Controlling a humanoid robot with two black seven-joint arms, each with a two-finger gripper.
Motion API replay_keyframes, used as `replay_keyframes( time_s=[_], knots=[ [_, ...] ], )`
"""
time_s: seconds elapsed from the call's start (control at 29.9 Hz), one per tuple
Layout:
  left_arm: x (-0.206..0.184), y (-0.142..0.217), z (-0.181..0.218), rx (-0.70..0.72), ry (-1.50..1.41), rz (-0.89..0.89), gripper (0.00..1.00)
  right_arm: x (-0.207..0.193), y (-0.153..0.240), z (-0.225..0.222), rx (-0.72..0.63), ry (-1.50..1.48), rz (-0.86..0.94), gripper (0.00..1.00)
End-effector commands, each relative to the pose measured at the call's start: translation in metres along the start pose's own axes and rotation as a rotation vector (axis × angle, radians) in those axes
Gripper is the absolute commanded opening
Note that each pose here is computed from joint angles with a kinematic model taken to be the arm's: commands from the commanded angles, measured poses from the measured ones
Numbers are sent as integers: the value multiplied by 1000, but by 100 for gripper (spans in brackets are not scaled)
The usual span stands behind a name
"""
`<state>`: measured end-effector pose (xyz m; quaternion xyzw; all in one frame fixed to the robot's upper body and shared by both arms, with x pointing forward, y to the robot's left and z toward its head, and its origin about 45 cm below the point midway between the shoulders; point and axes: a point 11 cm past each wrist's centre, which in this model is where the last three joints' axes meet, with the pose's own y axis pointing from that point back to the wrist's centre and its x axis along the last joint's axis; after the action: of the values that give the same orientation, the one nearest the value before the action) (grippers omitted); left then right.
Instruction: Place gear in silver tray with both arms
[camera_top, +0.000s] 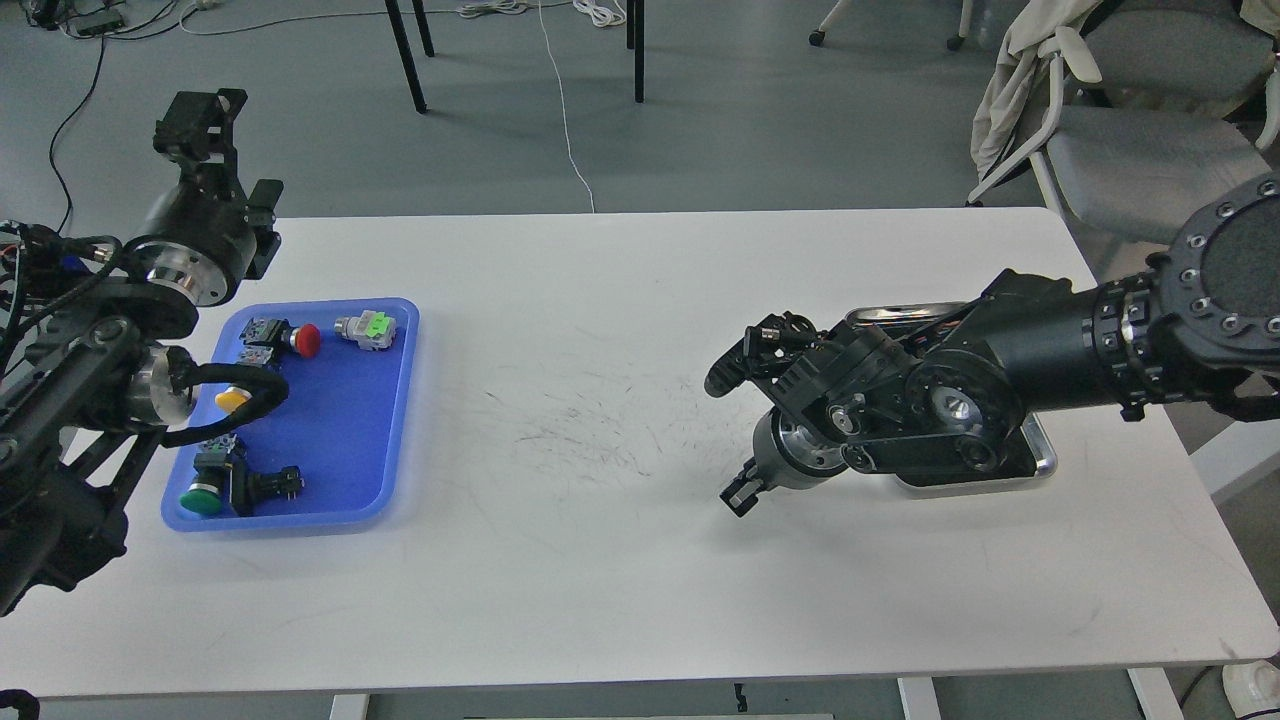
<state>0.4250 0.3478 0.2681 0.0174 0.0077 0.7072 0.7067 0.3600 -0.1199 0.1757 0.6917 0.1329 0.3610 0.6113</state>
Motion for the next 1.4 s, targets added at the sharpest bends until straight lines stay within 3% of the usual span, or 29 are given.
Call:
replay_keyframes(
  time_s=[0.0, 0.17, 0.33, 0.57, 0.77, 1.17, 1.27, 1.34, 1.37],
  knots=[
    [0, 0, 1, -1, -1, 0, 98, 40, 40, 15, 14, -75, 133, 2],
    [1, -1, 2, -3, -3, 2, 98, 66, 109, 72, -8, -231, 282, 2],
    [0, -2, 2, -3, -6, -1, 98, 46, 146, 148, -70, -430, 396, 4],
    [-3, -2, 1, -6, -29, -6, 98, -30, 103, 184, -84, -587, 310, 3],
    [-2, -1, 0, -2, -33, -5, 98, -79, 68, 201, -174, -579, 268, 4],
    [-3, -1, -1, -1, -31, -7, 98, -122, 33, 190, -181, -543, 169, 7],
    [-4, -1, -1, -1, -29, -8, 98, -123, 32, 189, -184, -528, 164, 20],
    [-4, -1, -1, -1, -29, -8, 98, -119, 34, 187, -174, -527, 168, 51],
    [-4, -2, -1, -1, -28, -8, 98, -118, 34, 185, -167, -528, 167, 79]
  ],
)
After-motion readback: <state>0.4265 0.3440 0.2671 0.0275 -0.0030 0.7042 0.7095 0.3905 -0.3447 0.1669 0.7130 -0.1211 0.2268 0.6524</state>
